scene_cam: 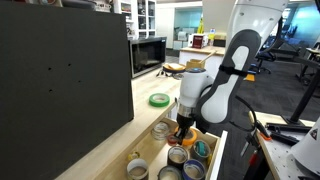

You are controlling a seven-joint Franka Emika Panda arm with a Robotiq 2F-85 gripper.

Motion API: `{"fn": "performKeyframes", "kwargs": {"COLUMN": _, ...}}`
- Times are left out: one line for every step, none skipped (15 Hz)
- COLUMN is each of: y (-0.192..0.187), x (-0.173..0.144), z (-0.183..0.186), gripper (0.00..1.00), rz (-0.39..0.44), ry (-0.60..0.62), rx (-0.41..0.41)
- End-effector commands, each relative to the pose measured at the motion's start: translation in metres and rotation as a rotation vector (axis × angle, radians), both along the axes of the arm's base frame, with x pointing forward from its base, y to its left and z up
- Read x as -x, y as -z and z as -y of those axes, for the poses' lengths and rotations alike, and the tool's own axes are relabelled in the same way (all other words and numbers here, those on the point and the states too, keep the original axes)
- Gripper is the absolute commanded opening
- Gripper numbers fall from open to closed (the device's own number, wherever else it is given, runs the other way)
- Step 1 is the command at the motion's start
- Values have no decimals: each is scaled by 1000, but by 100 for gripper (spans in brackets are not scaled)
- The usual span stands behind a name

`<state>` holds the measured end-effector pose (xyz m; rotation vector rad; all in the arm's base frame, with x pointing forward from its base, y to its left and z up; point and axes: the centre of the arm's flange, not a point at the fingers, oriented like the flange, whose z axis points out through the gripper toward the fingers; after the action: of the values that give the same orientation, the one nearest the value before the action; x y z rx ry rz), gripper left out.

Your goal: Take the orange tape out of the open drawer and place it on top of the green tape

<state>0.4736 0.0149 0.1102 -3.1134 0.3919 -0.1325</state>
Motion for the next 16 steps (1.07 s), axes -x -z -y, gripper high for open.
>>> {"fn": "performKeyframes", "kwargs": {"y": -45, "x": 13, "z": 3, "gripper": 7, "rz": -51, "ry": -92, "rx": -3}}
{"fn": "performKeyframes", "kwargs": {"y": -53, "x": 12, "z": 2, "gripper": 7, "rz": -58, "ry": -105, "rx": 5}}
{"fn": "performKeyframes", "kwargs": {"y": -61, "x": 11, "z": 2, "gripper": 7, "rz": -74, "ry": -131, "rx": -1}}
{"fn": "performKeyframes", "kwargs": {"y": -68, "x": 9, "z": 3, "gripper": 7, "rz": -87, "ry": -150, "rx": -2}}
{"fn": "performKeyframes", "kwargs": {"y": -76, "x": 7, "z": 4, "gripper": 7, "rz": -99, "ry": -161, "rx": 0}}
{"fn": "performKeyframes", "kwargs": {"y": -83, "x": 6, "z": 5, "gripper": 7, "rz": -115, "ry": -181, "rx": -4}}
{"fn": "performKeyframes", "kwargs": {"y": -92, "x": 6, "z": 8, "gripper": 7, "rz": -127, "ry": -192, "rx": -5}}
{"fn": "performKeyframes", "kwargs": {"y": -100, "x": 6, "z": 10, "gripper": 7, "rz": -136, "ry": -202, "rx": -1}}
{"fn": "performKeyframes", "kwargs": {"y": -109, "x": 5, "z": 15, "gripper": 7, "rz": -143, "ry": -210, "rx": 1}}
{"fn": "performKeyframes", "kwargs": {"y": -117, "x": 2, "z": 19, "gripper": 7, "rz": -145, "ry": -208, "rx": 8}}
{"fn": "performKeyframes", "kwargs": {"y": -125, "x": -2, "z": 25, "gripper": 7, "rz": -147, "ry": -207, "rx": 15}}
{"fn": "performKeyframes", "kwargs": {"y": -132, "x": -6, "z": 30, "gripper": 7, "rz": -150, "ry": -213, "rx": 14}}
{"fn": "performKeyframes", "kwargs": {"y": -140, "x": -11, "z": 36, "gripper": 7, "rz": -150, "ry": -206, "rx": 21}}
{"fn": "performKeyframes", "kwargs": {"y": -146, "x": -15, "z": 40, "gripper": 7, "rz": -153, "ry": -205, "rx": 26}}
{"fn": "performKeyframes", "kwargs": {"y": -153, "x": -21, "z": 45, "gripper": 7, "rz": -153, "ry": -206, "rx": 30}}
{"fn": "performKeyframes", "kwargs": {"y": -159, "x": -26, "z": 49, "gripper": 7, "rz": -149, "ry": -202, "rx": 39}}
